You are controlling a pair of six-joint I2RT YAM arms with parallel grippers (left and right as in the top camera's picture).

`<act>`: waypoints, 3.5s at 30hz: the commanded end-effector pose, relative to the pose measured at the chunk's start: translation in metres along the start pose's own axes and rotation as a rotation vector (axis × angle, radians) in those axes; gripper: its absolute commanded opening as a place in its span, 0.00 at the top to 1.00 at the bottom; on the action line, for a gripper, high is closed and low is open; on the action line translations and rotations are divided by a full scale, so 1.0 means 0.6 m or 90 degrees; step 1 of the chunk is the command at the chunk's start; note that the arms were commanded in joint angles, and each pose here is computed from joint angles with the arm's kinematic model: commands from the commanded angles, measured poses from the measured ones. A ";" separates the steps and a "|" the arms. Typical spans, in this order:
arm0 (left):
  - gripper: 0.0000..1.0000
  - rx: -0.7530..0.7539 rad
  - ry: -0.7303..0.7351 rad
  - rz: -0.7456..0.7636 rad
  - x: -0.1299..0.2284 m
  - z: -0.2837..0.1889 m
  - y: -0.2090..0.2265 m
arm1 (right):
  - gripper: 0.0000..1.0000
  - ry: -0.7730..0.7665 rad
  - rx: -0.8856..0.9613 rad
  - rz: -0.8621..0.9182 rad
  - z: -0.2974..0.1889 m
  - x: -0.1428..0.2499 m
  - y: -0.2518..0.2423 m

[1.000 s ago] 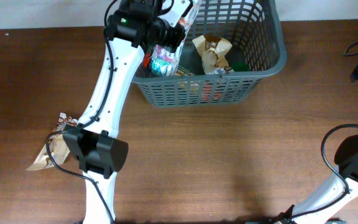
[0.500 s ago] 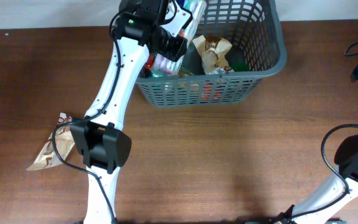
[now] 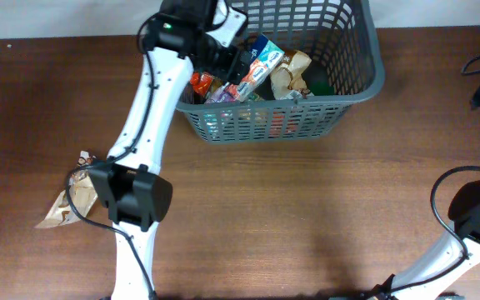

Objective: Pack container
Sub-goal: 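Carry the Kleenex pack with the left gripper and lower it into the basket, then open the left gripper and withdraw it left from the basket, then lower the left gripper onto the clear dried-mushroom bag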

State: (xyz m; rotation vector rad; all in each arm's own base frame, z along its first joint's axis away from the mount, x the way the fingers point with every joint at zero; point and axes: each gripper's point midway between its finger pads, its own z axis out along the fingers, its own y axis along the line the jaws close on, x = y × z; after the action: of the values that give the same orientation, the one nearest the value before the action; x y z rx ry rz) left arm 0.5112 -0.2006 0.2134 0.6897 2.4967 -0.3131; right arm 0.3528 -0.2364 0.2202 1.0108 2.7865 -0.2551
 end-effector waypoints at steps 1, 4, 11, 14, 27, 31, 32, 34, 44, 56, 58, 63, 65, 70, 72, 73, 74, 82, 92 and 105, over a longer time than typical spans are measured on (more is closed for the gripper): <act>0.02 -0.046 -0.094 -0.086 -0.040 -0.132 0.054 | 0.01 0.004 0.000 0.003 0.003 0.001 0.000; 0.00 -0.078 -0.133 -0.167 -0.030 -0.226 0.101 | 0.01 0.004 0.000 0.003 0.003 0.001 0.000; 0.00 -0.125 -0.128 -0.316 0.045 -0.331 0.169 | 0.01 0.004 0.000 0.003 0.003 0.001 0.000; 0.00 -0.145 -0.137 -0.341 0.061 -0.358 0.194 | 0.01 0.004 0.000 0.003 0.003 0.001 0.000; 0.00 -0.185 -0.100 -0.543 0.121 -0.371 0.223 | 0.01 0.004 -0.001 0.003 0.003 0.001 0.000; 0.01 -0.256 -0.079 -0.765 0.185 -0.387 0.253 | 0.01 0.004 0.000 0.003 0.003 0.001 0.000; 0.00 -0.260 -0.079 -0.787 0.191 -0.390 0.258 | 0.01 0.004 -0.001 0.003 0.003 0.001 0.000; 0.00 -0.271 -0.084 -0.808 0.202 -0.398 0.273 | 0.01 0.004 0.000 0.003 0.003 0.001 0.000; 0.01 -0.300 -0.033 -0.865 0.259 -0.385 0.310 | 0.01 0.004 -0.001 0.003 0.003 0.001 0.000; 0.01 -0.354 0.149 -0.698 0.373 -0.380 0.306 | 0.01 0.004 0.000 0.003 0.003 0.001 0.000; 0.01 -0.368 0.150 -0.684 0.388 -0.402 0.298 | 0.01 0.004 0.000 0.003 0.003 0.001 0.000; 0.01 -0.379 0.146 -0.645 0.425 -0.453 0.254 | 0.01 0.004 -0.001 0.003 0.003 0.001 0.000; 0.01 -0.393 0.145 -0.635 0.450 -0.467 0.238 | 0.01 0.004 -0.001 0.003 0.003 0.001 0.000; 0.01 -0.422 0.157 -0.648 0.526 -0.458 0.223 | 0.01 0.004 -0.001 0.003 0.003 0.001 0.000; 0.01 -0.417 0.142 -0.664 0.548 -0.441 0.221 | 0.01 0.004 0.000 0.003 0.003 0.001 0.000; 0.01 -0.412 0.132 -0.672 0.557 -0.430 0.222 | 0.01 0.004 0.000 0.003 0.003 0.001 0.000; 0.01 -0.409 0.127 -0.679 0.565 -0.421 0.224 | 0.01 0.004 0.000 0.003 0.003 0.001 0.000; 0.01 -0.420 0.172 -0.711 0.626 -0.378 0.234 | 0.01 0.004 -0.001 0.003 0.003 0.001 0.000; 0.01 -0.281 0.053 -0.294 0.511 -0.337 0.280 | 0.01 0.004 -0.001 0.003 0.003 0.001 0.000; 0.01 -0.171 0.288 -0.315 0.632 -0.204 0.312 | 0.01 0.004 0.000 0.003 0.003 0.001 0.000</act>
State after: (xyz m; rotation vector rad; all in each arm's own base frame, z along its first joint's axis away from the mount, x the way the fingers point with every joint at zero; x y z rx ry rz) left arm 0.2951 0.1525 0.1175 -0.0274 2.9298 0.0369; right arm 0.3528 -0.2364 0.2202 1.0102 2.7867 -0.2546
